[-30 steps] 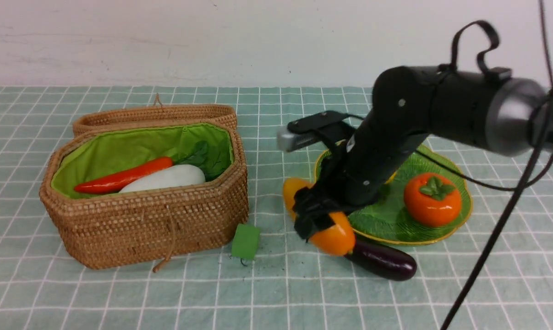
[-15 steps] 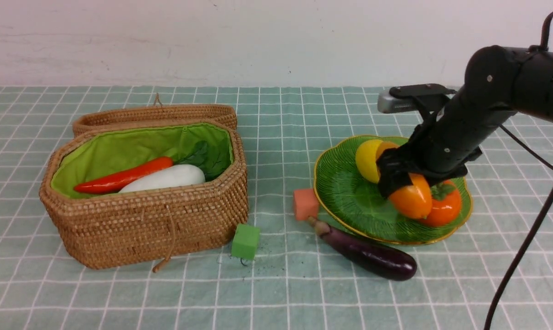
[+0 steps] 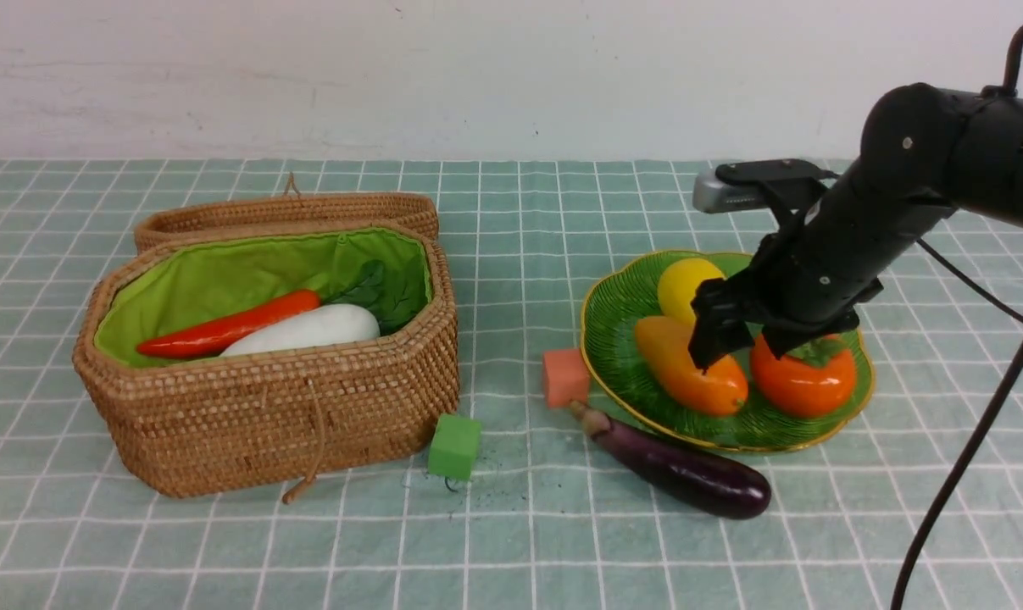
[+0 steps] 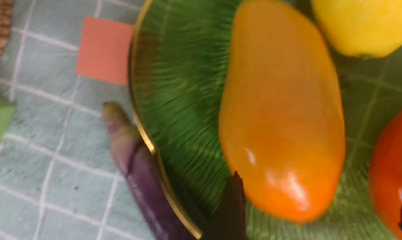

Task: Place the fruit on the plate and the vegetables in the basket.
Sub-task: Use the right arm to grab a mango and put it into the right plate, then grab an eggplant with your right arm and place it in the basket on the left.

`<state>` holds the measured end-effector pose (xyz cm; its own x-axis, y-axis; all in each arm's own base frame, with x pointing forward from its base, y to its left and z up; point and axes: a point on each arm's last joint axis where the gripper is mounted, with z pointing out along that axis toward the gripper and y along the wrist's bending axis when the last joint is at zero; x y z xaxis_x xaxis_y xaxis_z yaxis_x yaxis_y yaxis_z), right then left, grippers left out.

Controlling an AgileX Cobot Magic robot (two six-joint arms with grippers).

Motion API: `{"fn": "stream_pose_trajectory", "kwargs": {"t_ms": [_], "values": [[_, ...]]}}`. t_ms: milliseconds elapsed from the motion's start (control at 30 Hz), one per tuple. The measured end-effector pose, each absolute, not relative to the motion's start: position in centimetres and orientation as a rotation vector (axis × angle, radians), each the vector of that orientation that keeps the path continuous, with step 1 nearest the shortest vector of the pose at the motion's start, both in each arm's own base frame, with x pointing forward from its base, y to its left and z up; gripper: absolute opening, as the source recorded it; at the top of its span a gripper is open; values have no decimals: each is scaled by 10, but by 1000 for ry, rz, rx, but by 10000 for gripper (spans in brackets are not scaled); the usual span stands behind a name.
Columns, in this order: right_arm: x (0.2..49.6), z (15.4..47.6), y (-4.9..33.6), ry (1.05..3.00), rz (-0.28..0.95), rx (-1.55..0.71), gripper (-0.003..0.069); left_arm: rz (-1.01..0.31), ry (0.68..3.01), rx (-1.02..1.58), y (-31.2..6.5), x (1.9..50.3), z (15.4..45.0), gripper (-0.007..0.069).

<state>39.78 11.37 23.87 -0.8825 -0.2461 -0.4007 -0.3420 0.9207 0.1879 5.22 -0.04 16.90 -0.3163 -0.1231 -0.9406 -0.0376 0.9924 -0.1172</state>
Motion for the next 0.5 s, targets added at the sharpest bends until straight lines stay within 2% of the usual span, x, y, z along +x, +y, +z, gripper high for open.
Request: {"fn": "stream_pose_trajectory", "kwargs": {"t_ms": [333, 500], "values": [[347, 281, 102, 2632, 355, -483, 610, -86, 1892, -116, 0, 52, 169, 164], [307, 275, 93, 2589, 329, -558, 594, -86, 1892, -116, 0, 52, 169, 166]]}}
